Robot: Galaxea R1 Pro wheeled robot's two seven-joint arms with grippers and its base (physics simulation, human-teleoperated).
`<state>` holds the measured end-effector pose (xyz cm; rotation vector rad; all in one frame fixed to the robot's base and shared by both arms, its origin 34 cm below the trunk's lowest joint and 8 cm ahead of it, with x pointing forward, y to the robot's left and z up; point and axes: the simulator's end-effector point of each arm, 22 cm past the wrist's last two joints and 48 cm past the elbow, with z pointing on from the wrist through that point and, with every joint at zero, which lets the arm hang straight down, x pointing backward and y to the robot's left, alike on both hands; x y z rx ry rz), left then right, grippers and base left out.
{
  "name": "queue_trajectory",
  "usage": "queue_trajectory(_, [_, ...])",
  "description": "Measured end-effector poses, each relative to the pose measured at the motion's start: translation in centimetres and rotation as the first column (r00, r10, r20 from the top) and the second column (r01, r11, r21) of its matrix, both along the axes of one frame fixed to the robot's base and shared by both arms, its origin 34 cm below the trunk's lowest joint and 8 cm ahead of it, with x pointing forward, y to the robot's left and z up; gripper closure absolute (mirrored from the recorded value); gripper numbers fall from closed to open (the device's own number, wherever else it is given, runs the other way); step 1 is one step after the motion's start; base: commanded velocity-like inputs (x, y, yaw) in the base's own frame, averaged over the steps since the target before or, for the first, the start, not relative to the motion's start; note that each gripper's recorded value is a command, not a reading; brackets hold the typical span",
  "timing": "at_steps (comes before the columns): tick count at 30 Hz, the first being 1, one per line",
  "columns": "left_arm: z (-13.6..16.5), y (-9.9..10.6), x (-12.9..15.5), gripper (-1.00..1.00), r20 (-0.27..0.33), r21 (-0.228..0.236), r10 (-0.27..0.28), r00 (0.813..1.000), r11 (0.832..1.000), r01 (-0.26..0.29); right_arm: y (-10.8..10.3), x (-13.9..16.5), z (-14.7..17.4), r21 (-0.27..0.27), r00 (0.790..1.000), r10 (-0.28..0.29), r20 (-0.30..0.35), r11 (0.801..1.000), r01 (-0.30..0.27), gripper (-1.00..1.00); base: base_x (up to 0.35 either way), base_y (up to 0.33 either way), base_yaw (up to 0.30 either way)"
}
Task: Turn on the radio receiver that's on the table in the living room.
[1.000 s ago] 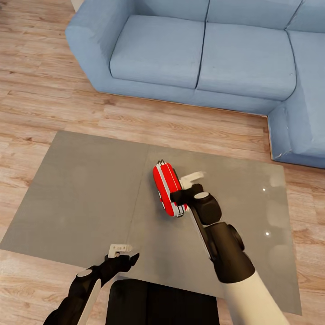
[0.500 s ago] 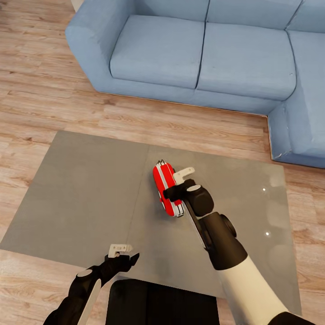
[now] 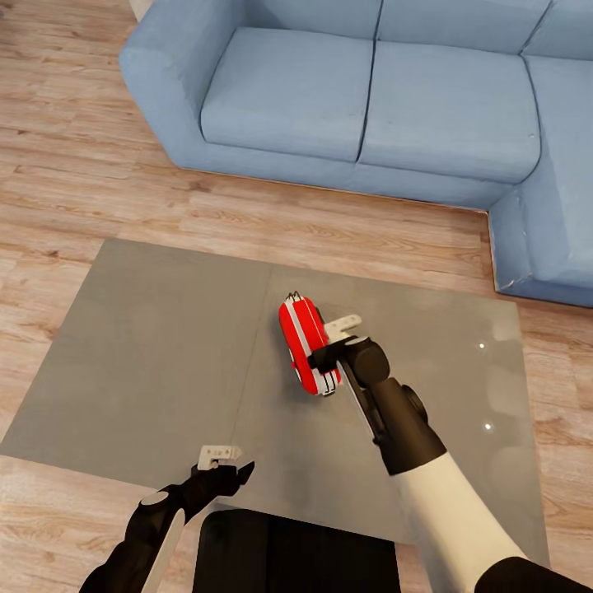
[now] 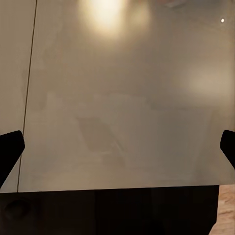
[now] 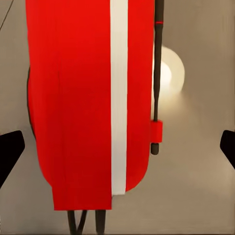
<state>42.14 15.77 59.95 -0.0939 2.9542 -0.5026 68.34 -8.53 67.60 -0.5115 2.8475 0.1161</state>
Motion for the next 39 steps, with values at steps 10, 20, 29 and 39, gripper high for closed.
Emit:
queue_trajectory(10, [0.0, 0.0, 0.0, -1.0, 0.001, 0.0, -0.001, 1.0, 1.0, 0.001, -0.1, 1.8, 0.3, -0.004, 1.0, 0.001, 0.015, 1.0, -0.001, -1.0, 0.0, 0.0, 0.0])
queue_trajectory(20, [0.0, 0.0, 0.0, -1.0, 0.001, 0.0, -0.001, 1.0, 1.0, 0.001, 0.5, 2.8, 0.1, 0.018, 1.0, 0.02, -0.004, 1.0, -0.02, -1.0, 0.0, 0.0, 0.0])
queue_trajectory(29, [0.0, 0.0, 0.0, -1.0, 0.001, 0.0, 0.0, 1.0, 1.0, 0.0, 0.8, 3.5, -0.5, 0.025, 0.999, 0.032, 0.003, 0.999, -0.032, -1.0, 0.0, 0.0, 0.0])
queue_trajectory(39, [0.0, 0.0, 0.0, -1.0, 0.001, 0.0, 0.0, 1.0, 1.0, 0.0, 1.4, 4.1, -1.0, 0.045, 0.999, 0.047, 0.003, 0.998, -0.047, -1.0, 0.0, 0.0, 0.0])
